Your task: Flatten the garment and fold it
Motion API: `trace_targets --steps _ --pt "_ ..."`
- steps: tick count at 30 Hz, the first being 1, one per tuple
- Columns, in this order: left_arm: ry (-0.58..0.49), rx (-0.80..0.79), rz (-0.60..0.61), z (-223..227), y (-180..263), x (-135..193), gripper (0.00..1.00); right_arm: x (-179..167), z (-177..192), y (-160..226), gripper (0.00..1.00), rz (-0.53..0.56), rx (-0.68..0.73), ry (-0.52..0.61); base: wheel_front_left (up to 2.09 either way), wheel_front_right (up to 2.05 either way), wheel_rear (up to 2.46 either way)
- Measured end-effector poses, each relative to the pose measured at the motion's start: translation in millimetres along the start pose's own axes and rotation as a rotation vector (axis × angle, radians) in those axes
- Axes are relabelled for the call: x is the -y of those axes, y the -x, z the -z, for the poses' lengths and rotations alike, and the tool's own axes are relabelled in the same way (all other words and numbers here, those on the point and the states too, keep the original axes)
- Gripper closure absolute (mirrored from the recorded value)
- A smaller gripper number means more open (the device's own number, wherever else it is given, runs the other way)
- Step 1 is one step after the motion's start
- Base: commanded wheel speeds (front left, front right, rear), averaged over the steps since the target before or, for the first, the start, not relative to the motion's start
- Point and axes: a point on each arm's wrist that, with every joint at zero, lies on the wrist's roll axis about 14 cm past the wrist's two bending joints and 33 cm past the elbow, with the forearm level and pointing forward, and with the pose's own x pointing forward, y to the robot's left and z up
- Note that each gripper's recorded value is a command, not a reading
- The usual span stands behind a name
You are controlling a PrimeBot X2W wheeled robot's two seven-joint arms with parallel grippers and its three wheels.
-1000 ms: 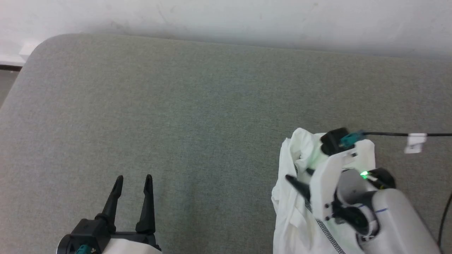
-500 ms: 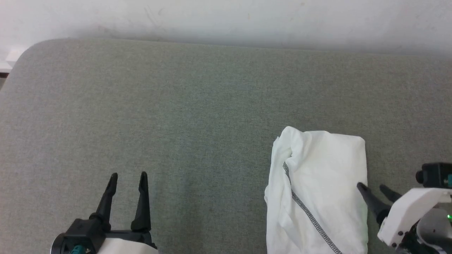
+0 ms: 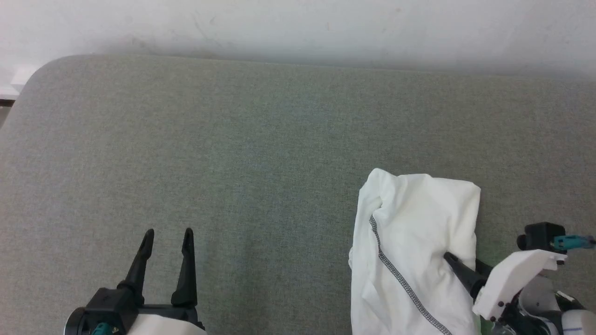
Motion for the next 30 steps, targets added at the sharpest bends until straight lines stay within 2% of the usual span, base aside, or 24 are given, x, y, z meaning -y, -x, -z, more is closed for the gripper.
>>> trace_targets --steps 2,3,4,5,14,22,30 --pt "-0.001 0.003 0.002 -1 0 0 0.00 -1 1 -5 0.00 -0.002 -0.001 -0.004 0.00 0.00 0.00" --pt "-0.001 0.003 0.005 -2 1 1 0.00 -2 1 -7 0.18 -0.005 0.002 -0.005 0.00 0.00 0.00" --pt "-0.001 0.003 0.007 -2 1 1 0.00 -3 1 -9 0.70 -0.007 0.004 -0.004 0.00 0.00 0.00" --pt "-0.001 0.002 0.010 -2 1 2 0.00 -4 0 -11 1.00 -0.009 0.007 -0.003 0.00 0.00 0.00" --pt "-0.001 0.007 0.055 -6 -3 13 0.00 0 -18 -5 1.00 0.046 0.067 0.083 0.00 0.00 0.00" --pt "0.000 0.023 0.113 -9 -23 30 0.00 11 -86 9 1.00 0.131 0.165 0.227 0.00 0.00 0.00" --pt "-0.010 0.043 0.178 -10 -54 48 0.00 62 -144 26 1.00 0.312 0.171 0.378 0.00 0.00 0.00"
